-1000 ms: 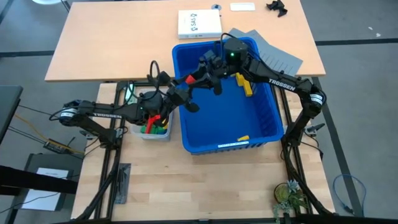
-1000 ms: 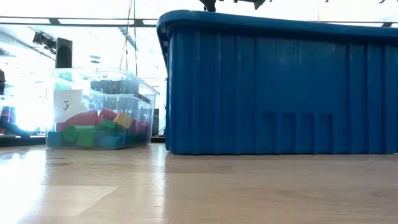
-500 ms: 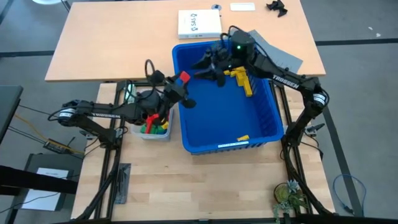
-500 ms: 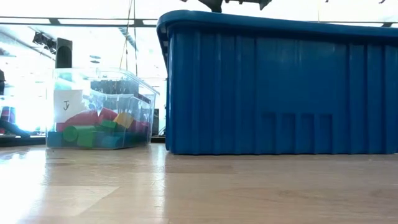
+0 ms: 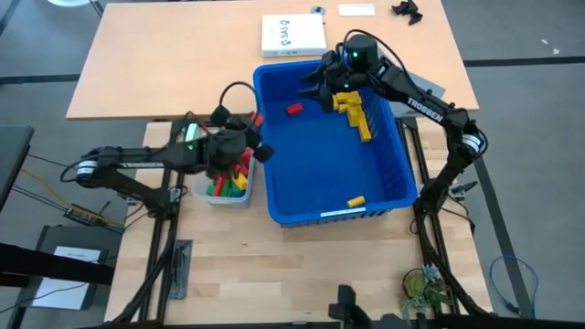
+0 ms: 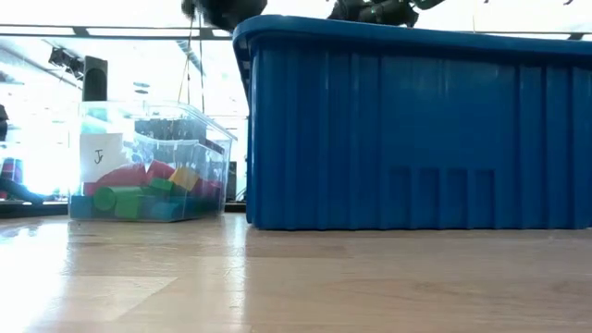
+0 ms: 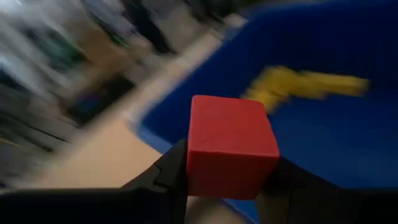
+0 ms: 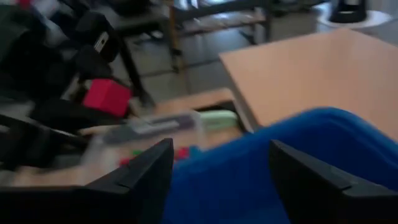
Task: Sort blocks
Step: Put the red block into the transparent bin, then put the yellow block into the transparent bin
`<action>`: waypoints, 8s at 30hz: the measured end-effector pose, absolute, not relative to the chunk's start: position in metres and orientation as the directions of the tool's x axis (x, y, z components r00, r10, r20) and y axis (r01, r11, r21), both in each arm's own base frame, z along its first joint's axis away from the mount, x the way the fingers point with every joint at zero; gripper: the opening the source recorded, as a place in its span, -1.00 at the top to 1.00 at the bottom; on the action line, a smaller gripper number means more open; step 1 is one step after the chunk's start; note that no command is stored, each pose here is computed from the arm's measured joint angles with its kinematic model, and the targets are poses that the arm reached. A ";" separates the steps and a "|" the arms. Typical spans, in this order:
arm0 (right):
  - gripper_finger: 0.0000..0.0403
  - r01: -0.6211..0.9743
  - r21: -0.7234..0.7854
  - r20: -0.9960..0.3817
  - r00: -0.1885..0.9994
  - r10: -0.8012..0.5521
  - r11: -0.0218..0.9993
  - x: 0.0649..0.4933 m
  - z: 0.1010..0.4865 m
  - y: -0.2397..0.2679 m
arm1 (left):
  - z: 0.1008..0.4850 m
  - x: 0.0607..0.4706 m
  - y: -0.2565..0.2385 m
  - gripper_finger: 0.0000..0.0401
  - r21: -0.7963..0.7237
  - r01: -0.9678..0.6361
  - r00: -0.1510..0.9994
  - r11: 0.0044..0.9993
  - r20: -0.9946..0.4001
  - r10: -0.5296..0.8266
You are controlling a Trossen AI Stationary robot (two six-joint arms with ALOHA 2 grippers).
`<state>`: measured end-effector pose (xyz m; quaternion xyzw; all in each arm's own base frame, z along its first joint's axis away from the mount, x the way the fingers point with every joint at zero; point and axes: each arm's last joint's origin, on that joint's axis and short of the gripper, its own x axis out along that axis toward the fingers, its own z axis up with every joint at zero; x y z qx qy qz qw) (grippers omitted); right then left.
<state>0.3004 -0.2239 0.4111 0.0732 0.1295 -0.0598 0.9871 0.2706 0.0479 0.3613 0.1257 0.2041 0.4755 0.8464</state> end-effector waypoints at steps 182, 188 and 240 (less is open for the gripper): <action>-0.52 0.269 -0.285 -0.837 0.398 -0.376 0.920 0.264 0.340 -0.244 | 0.278 0.203 0.061 0.19 0.133 -0.818 0.238 0.559 -0.807 0.541; -0.52 0.231 -0.278 -0.871 0.350 -0.346 0.932 0.256 0.334 -0.249 | 0.273 0.207 0.065 -0.11 0.074 -0.832 0.281 0.549 -0.797 0.534; -0.52 -0.161 -0.412 -0.908 0.150 -0.391 0.897 0.231 0.173 -0.236 | 0.273 0.220 0.068 -0.36 0.071 -0.790 0.392 0.610 -0.705 0.590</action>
